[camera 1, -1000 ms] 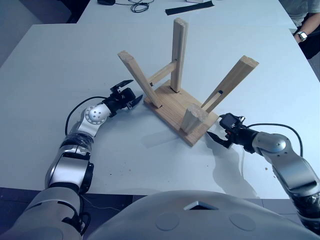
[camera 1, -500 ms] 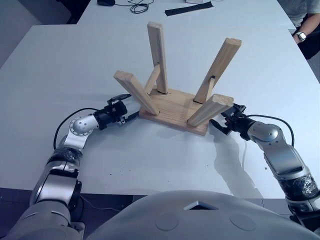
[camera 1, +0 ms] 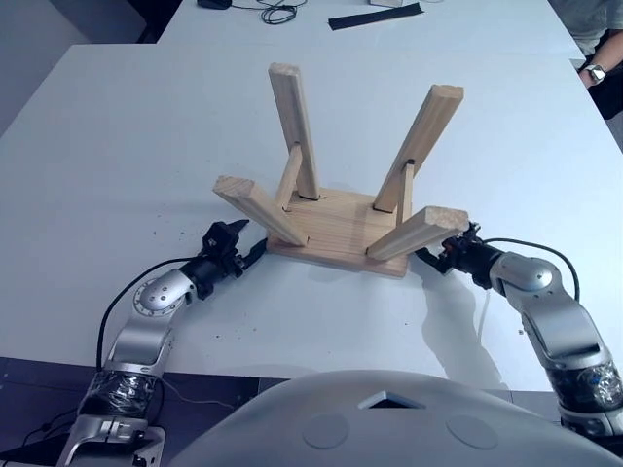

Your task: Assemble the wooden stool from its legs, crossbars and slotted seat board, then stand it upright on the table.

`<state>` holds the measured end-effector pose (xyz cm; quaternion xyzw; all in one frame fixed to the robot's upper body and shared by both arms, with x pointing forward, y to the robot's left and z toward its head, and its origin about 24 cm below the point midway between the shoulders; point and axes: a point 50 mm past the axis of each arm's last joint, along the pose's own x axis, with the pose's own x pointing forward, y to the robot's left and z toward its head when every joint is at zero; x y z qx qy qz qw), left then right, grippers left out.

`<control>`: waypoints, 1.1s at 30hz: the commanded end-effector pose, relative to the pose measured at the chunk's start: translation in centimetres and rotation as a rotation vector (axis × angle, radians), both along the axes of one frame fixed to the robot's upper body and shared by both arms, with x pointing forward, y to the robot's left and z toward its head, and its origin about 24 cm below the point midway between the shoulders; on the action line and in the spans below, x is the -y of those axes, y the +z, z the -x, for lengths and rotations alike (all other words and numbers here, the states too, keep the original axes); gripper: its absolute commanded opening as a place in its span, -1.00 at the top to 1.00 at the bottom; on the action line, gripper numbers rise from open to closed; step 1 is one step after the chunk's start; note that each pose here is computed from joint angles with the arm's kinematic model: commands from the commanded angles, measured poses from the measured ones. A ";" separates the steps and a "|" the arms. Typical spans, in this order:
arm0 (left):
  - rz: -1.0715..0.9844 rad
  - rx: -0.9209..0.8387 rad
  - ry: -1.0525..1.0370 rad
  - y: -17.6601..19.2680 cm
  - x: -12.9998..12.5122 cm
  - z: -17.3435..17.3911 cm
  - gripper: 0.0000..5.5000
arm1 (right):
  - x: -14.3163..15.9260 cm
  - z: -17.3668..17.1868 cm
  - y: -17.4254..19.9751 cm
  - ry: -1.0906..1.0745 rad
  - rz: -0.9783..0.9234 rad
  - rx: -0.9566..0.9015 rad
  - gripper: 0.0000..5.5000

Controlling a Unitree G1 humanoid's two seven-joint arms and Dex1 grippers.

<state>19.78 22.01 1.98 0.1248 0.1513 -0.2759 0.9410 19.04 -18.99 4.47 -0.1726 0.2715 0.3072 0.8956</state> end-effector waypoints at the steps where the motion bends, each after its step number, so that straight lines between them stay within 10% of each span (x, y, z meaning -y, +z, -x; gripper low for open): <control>1: -0.085 -0.009 0.056 -0.1 -0.7 -0.1 -0.11 | 2.4 2.5 0.6 -0.022 0.048 -0.051 -0.34; 21: -0.093 -0.057 -0.145 -0.1 0.5 2.7 -0.11 | 1.5 4.5 0.7 0.020 0.080 -0.032 -0.34; 33: -0.100 -0.061 -0.164 -0.4 0.9 2.8 -0.11 | 1.8 2.9 0.2 0.030 0.066 -0.006 0.00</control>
